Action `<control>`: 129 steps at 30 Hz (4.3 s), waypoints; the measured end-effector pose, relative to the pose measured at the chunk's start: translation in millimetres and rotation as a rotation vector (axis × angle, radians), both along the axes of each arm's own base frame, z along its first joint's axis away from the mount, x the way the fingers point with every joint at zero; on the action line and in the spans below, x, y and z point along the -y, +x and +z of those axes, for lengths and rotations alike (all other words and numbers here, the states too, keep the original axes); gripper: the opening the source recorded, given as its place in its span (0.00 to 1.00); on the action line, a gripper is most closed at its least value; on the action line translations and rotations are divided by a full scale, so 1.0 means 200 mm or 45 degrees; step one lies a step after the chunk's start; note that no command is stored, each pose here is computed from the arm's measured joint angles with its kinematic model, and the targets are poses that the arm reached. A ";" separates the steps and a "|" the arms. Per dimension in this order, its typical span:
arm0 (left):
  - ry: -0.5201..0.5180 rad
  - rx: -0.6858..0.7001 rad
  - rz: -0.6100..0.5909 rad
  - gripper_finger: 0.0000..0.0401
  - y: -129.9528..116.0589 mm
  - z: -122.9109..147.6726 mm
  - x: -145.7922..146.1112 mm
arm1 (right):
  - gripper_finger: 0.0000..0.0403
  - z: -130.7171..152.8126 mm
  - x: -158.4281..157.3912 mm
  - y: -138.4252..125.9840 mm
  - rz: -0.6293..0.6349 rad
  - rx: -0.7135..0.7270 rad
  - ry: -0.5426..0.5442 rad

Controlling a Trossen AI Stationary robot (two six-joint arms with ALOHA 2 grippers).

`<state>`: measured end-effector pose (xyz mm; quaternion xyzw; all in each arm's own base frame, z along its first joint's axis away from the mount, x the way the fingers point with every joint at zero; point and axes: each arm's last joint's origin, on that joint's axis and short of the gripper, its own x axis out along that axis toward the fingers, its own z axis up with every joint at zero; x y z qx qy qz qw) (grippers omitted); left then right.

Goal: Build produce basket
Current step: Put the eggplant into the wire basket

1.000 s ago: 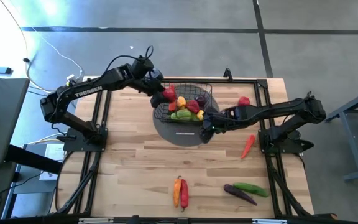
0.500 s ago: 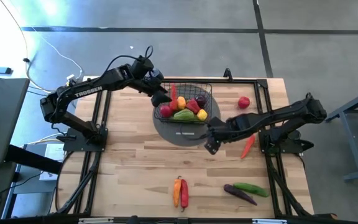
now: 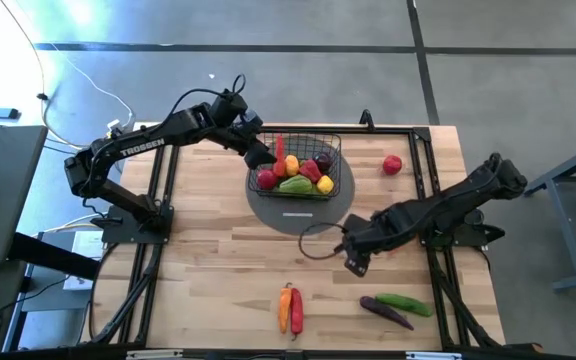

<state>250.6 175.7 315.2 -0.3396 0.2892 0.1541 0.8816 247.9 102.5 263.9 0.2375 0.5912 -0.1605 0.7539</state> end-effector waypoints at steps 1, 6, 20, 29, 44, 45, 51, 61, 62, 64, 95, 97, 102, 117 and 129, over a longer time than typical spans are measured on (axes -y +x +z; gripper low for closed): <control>-0.002 0.002 -0.006 0.82 0.00 0.00 0.00 | 0.63 0.00 -0.02 -0.01 0.016 -0.011 0.010; -0.015 0.004 -0.003 0.82 0.00 0.00 0.01 | 0.63 0.00 -0.13 -0.06 0.095 -0.034 0.050; -0.058 0.007 0.030 0.82 0.00 0.00 0.01 | 0.63 0.00 -0.48 -0.28 0.447 0.049 0.107; -0.058 0.007 0.030 0.82 0.00 0.00 0.01 | 0.63 -0.12 -0.65 -0.29 0.406 0.091 0.054; -0.058 0.006 0.030 0.82 0.00 0.00 0.01 | 0.63 -0.42 -0.72 -0.20 0.299 -0.086 -0.135; -0.058 0.006 0.030 0.82 0.00 0.00 0.01 | 0.63 -0.44 -0.72 -0.19 0.288 -0.093 -0.140; -0.060 0.004 0.029 0.82 0.00 0.00 0.01 | 0.63 -0.51 -0.70 -0.12 0.268 -0.128 -0.142; -0.060 0.003 0.029 0.82 0.00 0.00 0.01 | 0.56 -0.60 -0.66 -0.04 0.230 -0.207 -0.074; -0.060 0.003 0.029 0.82 0.00 0.00 0.01 | 0.53 -0.60 -0.66 -0.03 0.224 -0.200 -0.069; -0.063 -0.001 0.029 0.82 0.00 0.00 0.01 | 0.47 -0.59 -0.64 -0.01 0.204 -0.197 -0.063; 0.245 -0.199 -0.104 0.82 -0.03 -0.04 0.01 | 0.21 -0.10 0.02 0.25 -0.230 0.340 -0.172; 0.236 -0.210 -0.105 0.82 -0.03 -0.04 0.01 | 0.21 -0.05 0.10 0.26 -0.265 0.408 -0.208; 0.204 -0.249 -0.111 0.82 -0.04 -0.05 0.02 | 0.21 0.09 0.28 0.28 -0.318 0.619 -0.315; -0.017 -0.359 -0.014 0.82 -0.01 -0.08 0.15 | 0.21 0.27 0.77 0.31 -0.256 0.920 -0.523; -0.150 -0.411 0.076 0.82 0.07 -0.09 0.33 | 0.28 0.30 0.99 0.27 -0.196 0.902 -0.757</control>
